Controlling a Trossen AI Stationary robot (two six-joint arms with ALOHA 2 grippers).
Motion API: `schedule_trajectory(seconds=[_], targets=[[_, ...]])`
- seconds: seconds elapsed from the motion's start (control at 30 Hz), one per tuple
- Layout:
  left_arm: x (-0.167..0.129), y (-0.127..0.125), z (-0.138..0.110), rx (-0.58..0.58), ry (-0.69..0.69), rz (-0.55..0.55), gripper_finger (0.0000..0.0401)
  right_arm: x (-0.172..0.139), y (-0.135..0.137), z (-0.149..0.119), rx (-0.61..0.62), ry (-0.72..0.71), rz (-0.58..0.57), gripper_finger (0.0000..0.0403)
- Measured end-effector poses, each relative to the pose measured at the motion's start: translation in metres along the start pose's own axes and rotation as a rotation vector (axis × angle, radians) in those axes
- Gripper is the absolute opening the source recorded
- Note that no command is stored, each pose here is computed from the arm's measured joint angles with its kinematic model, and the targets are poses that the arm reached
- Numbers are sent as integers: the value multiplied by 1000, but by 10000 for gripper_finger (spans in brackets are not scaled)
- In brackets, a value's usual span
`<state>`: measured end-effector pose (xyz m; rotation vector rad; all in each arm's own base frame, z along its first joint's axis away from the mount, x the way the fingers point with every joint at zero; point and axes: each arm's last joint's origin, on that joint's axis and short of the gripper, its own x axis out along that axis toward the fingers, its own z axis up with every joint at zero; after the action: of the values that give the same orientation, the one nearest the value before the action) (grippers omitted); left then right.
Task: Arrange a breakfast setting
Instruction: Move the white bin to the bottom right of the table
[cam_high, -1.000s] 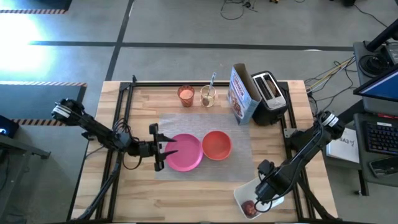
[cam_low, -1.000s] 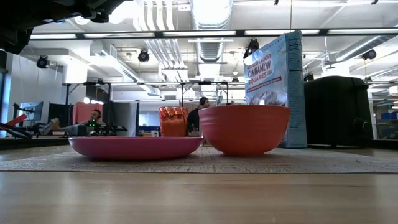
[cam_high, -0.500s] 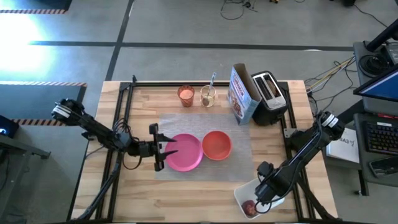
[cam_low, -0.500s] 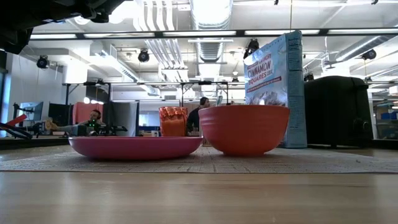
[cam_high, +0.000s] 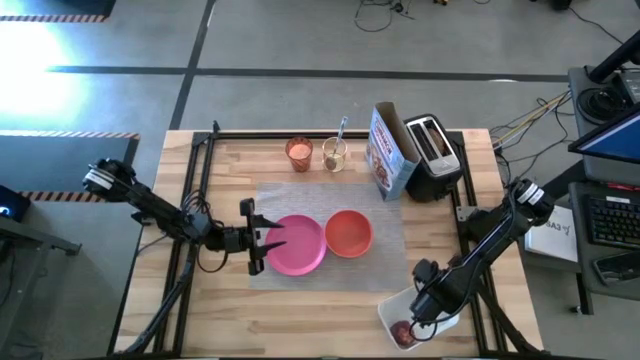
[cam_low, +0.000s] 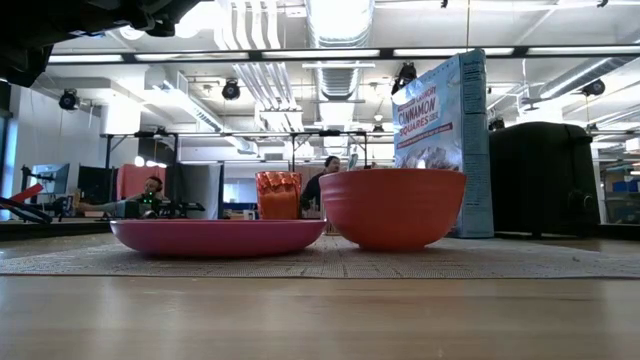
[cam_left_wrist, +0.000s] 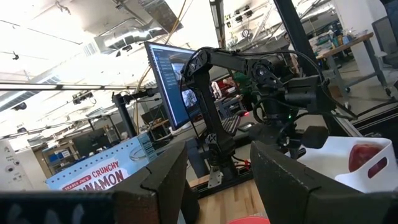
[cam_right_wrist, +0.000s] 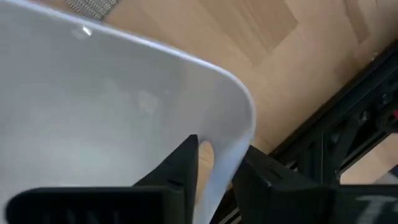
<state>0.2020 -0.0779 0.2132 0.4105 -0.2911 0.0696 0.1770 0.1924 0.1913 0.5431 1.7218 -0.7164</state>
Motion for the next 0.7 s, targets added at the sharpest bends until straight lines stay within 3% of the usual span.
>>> schedule_trajectory(seconds=[0.2,0.43,0.53,0.7], targets=[[0,0,0,0,0,0,162,-1,-1,0,-199,-1,-2,13],[0,0,0,0,0,0,162,-1,-6,0,-663,15,-53,9],[0,0,0,0,0,0,162,-1,-12,1,-805,41,-110,9],[0,0,0,15,-1,0,162,-2,-17,1,-882,63,-163,9]])
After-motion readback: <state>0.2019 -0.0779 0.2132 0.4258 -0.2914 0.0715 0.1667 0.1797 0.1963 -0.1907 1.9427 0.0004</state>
